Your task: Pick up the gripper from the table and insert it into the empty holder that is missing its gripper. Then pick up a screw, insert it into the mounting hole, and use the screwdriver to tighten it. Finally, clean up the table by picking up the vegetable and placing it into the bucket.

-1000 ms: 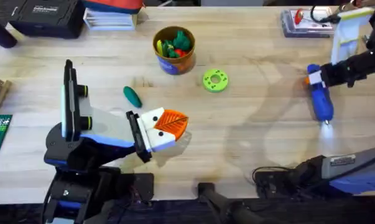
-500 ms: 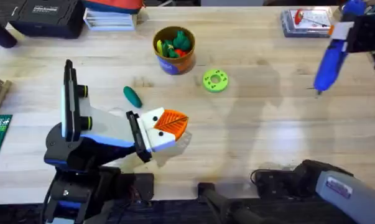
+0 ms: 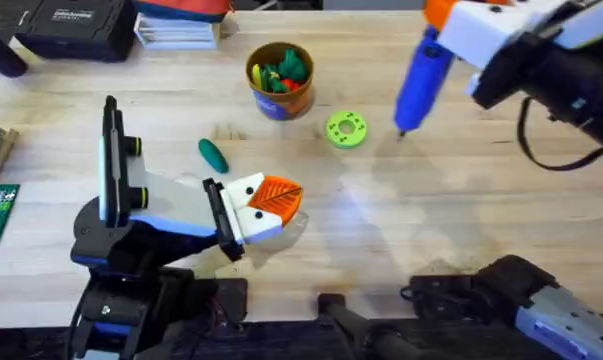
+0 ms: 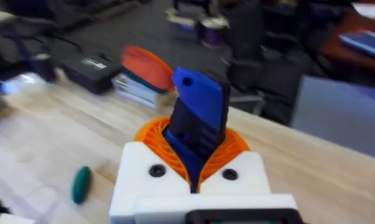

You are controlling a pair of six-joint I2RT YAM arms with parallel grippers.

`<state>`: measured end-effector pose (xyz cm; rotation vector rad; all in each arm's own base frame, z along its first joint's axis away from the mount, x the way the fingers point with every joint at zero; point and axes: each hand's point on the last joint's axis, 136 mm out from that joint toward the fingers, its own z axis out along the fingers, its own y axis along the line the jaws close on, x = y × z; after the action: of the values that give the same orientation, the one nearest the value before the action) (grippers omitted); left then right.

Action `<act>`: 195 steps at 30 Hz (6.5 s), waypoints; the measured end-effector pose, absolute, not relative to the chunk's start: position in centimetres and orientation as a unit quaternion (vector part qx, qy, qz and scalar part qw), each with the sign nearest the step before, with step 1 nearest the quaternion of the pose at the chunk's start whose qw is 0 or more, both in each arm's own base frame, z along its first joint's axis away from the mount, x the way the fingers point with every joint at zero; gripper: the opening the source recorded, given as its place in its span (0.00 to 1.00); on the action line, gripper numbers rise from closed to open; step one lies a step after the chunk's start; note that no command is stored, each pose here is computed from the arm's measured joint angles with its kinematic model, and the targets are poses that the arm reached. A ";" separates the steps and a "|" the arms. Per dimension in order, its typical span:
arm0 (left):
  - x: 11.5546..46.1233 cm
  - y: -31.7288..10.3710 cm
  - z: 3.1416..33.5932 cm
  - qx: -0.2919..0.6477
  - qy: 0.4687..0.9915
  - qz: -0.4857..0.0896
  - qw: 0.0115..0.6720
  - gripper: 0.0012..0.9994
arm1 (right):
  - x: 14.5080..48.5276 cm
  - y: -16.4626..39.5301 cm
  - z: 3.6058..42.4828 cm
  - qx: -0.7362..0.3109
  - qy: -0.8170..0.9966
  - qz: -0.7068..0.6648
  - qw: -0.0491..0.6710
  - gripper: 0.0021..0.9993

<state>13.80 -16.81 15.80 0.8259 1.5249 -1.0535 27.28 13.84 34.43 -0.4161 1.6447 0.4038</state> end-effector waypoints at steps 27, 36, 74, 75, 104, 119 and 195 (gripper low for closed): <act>13.8 -16.8 15.8 0.346 0.638 -0.441 0.528 0.01 | 18.3 33.1 37.2 -0.326 0.540 0.426 0.649 0.02; 13.8 -16.8 15.8 0.346 0.638 -0.441 0.528 0.01 | 17.9 34.3 36.0 -0.358 0.533 0.405 0.651 0.02; 13.8 -16.8 15.8 0.346 0.638 -0.441 0.528 0.01 | 16.4 34.9 36.0 -0.370 0.499 0.412 0.666 0.02; 13.8 -16.8 15.8 0.346 0.638 -0.441 0.528 0.01 | 16.4 34.9 35.8 -0.371 0.500 0.412 0.665 0.02; 13.8 -16.8 15.8 0.346 0.638 -0.441 0.528 0.01 | 16.4 35.0 35.1 -0.389 0.500 0.392 0.667 0.02; 13.8 -16.8 15.8 0.346 0.638 -0.441 0.528 0.01 | 16.5 35.1 34.8 -0.393 0.504 0.389 0.664 0.02; 13.8 -16.8 15.8 0.346 0.638 -0.441 0.528 0.01 | 37.5 -2.4 3.8 -0.463 0.828 -0.253 0.189 0.02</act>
<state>13.80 -16.81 15.80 0.8259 1.5249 -1.0534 37.47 -2.41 3.79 -1.3010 2.3301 -0.7128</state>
